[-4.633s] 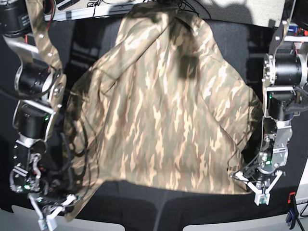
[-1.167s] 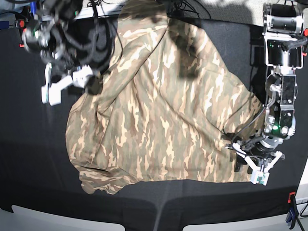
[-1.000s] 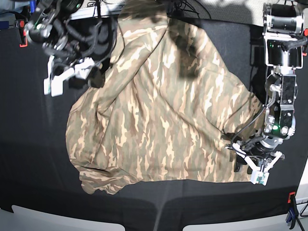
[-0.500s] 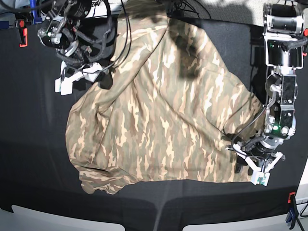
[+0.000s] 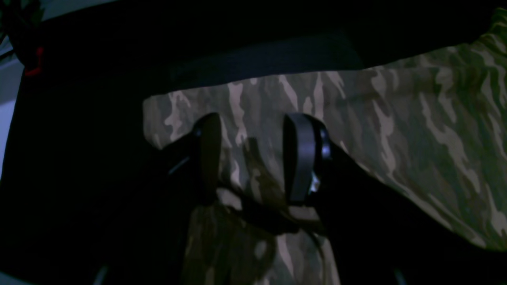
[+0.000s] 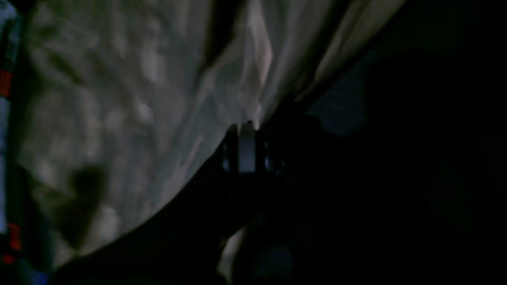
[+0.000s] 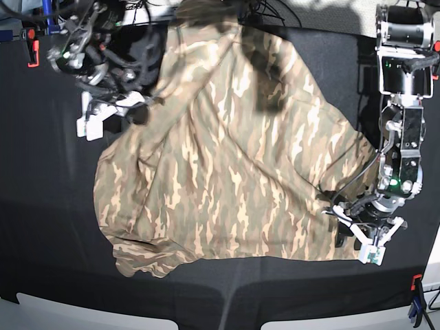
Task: Layout the t-shirt on the table in an organized manner, then fold the t-shirt properly
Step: 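Release the shirt with the right gripper and raise it away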
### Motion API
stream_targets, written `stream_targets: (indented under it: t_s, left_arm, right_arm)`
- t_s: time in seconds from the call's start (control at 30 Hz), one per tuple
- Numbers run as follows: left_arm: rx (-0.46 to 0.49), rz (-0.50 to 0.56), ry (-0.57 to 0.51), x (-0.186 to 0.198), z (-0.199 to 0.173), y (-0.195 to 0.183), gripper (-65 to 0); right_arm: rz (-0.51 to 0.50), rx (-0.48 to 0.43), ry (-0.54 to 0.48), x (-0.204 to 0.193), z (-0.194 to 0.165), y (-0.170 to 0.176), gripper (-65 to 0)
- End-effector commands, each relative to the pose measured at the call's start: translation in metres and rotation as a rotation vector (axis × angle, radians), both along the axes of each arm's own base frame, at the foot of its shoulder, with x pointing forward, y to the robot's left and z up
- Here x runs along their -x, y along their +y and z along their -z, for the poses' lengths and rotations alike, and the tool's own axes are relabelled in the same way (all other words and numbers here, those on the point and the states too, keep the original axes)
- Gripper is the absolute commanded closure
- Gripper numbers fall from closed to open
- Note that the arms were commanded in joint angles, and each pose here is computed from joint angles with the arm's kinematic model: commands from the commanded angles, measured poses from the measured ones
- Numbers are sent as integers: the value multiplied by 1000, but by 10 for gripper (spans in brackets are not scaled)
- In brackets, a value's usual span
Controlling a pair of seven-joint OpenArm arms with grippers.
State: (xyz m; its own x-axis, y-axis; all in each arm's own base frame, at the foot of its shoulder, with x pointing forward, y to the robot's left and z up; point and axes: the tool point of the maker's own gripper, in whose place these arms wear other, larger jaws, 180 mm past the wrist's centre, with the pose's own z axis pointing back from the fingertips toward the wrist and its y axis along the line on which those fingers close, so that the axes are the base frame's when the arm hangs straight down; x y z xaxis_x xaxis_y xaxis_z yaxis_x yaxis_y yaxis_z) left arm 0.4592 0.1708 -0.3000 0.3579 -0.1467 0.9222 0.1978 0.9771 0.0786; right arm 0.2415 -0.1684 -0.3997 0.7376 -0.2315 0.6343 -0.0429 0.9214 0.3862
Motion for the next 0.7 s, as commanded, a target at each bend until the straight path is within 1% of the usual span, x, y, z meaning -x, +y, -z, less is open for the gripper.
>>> stream_targets:
  t_s: [0.0, 0.1, 0.2, 0.37, 0.43, 0.53, 0.67]
  left_arm:
    - [3, -3, -71, -10, -25, 3, -230]
    - [7, -3, -71, -10, -25, 2, -230]
    - [48, -1, -38, -8, -21, -1, -230]
    - [124, 8, 30, -3, -12, -7, -230]
    - [134, 9, 58, -1, -8, -9, -230]
    - [124, 9, 99, 2, -1, -8, -230]
    - [108, 8, 176, 9, 11, -8, -230]
  right_arm:
    - [-6, 40, -43, -8, -11, -12, 0]
    - [-23, 124, -39, -8, -16, -39, 0]
    - [-38, 207, -46, -12, -25, -66, 0]
    - [-35, 410, -62, -34, -51, -118, 0]
    - [-23, 457, -98, -48, -70, -134, 0]
    - [12, 506, -148, -67, -98, -154, 0]
    - [37, 553, -153, -78, -116, -176, 0]
